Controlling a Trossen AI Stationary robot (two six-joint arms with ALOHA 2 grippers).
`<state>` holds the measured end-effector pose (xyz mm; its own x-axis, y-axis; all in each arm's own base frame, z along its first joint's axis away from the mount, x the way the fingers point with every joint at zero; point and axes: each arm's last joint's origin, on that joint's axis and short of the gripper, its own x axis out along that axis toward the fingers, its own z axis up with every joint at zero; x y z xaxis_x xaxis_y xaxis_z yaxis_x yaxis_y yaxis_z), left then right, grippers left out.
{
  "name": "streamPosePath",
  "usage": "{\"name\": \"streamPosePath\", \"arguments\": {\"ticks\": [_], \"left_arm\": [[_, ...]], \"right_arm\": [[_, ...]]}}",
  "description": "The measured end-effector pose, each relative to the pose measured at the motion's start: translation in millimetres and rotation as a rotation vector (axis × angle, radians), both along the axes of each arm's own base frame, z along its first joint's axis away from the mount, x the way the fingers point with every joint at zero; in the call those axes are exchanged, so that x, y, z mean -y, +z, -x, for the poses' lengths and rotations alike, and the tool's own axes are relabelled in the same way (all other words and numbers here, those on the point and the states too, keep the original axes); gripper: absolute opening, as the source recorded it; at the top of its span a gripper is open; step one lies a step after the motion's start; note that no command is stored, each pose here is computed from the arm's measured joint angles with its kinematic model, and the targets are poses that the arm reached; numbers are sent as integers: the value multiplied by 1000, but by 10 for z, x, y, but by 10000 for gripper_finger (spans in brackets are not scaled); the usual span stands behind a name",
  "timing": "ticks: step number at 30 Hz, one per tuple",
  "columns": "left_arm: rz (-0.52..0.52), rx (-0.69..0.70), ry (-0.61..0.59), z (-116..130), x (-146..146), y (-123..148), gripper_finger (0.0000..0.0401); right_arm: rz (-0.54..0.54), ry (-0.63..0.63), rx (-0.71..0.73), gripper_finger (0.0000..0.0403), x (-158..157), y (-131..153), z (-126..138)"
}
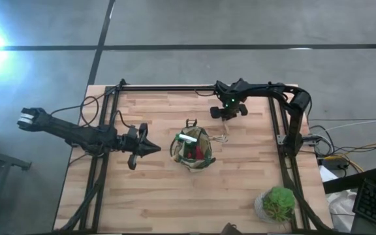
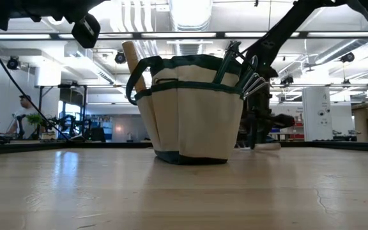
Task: Pick & Place Garden tools in Gardening bag
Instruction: Put the light brown hand rake into the white gardening bag
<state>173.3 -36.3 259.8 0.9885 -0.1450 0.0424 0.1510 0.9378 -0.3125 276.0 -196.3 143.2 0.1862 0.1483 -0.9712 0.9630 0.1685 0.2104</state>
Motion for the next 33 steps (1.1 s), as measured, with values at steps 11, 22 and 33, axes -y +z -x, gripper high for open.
{"name": "streamPosePath", "arguments": {"ticks": [11, 22, 33], "left_arm": [[0, 0, 0, 0, 1, 0, 12], [0, 0, 1, 0, 0, 0, 12], [0, 0, 5, 0, -1, 0, 12]], "right_arm": [[58, 27, 83, 50, -8, 373, 60], [125, 65, 153, 50, -56, 654, 130], [332, 84, 300, 50, -204, 1268, 332]]}}
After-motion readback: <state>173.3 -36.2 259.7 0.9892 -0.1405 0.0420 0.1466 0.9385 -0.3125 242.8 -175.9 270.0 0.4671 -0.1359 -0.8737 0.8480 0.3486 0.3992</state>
